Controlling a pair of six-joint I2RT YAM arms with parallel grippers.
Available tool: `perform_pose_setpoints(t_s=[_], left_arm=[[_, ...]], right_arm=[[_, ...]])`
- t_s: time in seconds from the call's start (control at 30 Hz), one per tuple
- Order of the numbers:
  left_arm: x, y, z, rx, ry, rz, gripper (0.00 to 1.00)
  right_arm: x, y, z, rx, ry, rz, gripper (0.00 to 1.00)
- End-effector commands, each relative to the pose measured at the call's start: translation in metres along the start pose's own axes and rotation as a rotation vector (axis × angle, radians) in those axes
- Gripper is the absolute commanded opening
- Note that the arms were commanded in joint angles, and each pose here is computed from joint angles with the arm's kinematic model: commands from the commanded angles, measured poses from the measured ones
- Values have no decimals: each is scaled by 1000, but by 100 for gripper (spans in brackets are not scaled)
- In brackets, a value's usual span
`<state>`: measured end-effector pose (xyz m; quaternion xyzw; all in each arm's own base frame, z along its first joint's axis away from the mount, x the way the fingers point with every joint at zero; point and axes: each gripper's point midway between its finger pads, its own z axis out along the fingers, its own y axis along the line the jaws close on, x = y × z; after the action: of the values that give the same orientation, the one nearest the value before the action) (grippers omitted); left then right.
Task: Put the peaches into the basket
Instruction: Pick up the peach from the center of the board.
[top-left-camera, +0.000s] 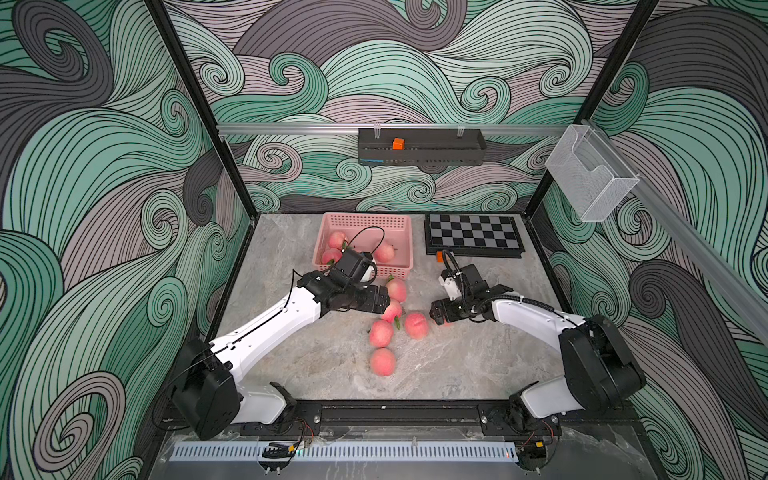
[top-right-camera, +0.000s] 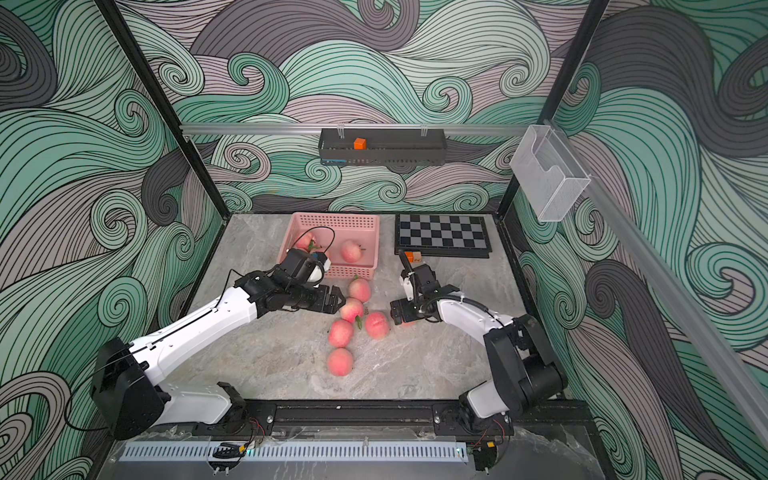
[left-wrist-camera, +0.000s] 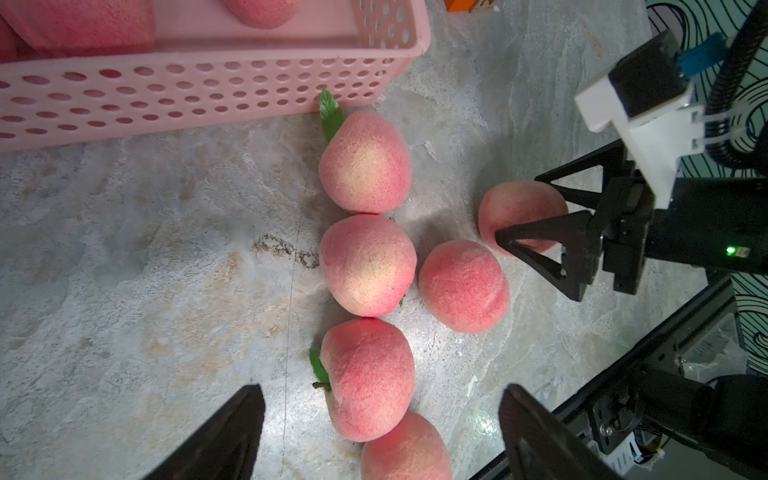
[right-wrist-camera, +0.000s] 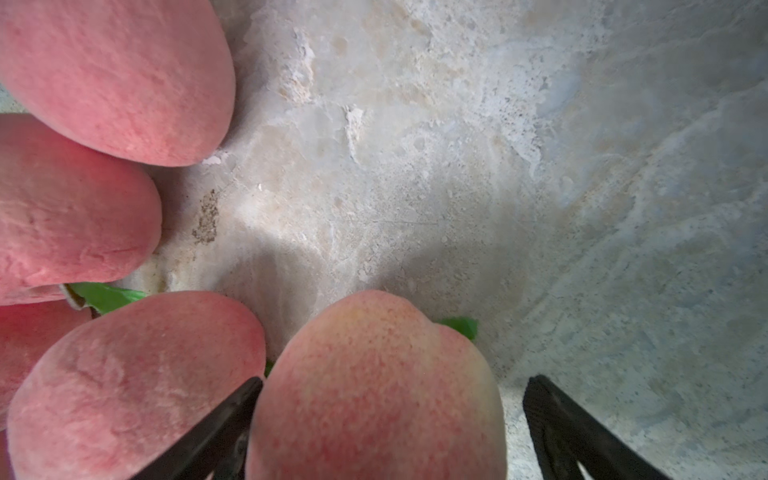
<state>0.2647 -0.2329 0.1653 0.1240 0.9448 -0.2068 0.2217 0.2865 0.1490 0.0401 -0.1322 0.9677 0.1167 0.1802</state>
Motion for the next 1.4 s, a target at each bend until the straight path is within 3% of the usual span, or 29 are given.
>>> perform_pose_setpoints(t_s=[0.0,0.23,0.6,1.07,1.37], left_arm=[[-4,-1,-1,4,-16,1,89],[-5,2,-1,2,-22,-8,89],[-7,8,1,-9,-22,-27,89],[-20,24,6,-30,-20,-98,88],[-30,46,19,-58,12,-167,88]], right_arm=[[-7,3,-1,-19,-16,17,95],[-7,5,0,-30,-11,16,84],[-29,11,-21,-28,-62,-29,82],[-126,64,-71,-57,-244,-219,82],[-187,98,-63,-64,-301,-325,82]])
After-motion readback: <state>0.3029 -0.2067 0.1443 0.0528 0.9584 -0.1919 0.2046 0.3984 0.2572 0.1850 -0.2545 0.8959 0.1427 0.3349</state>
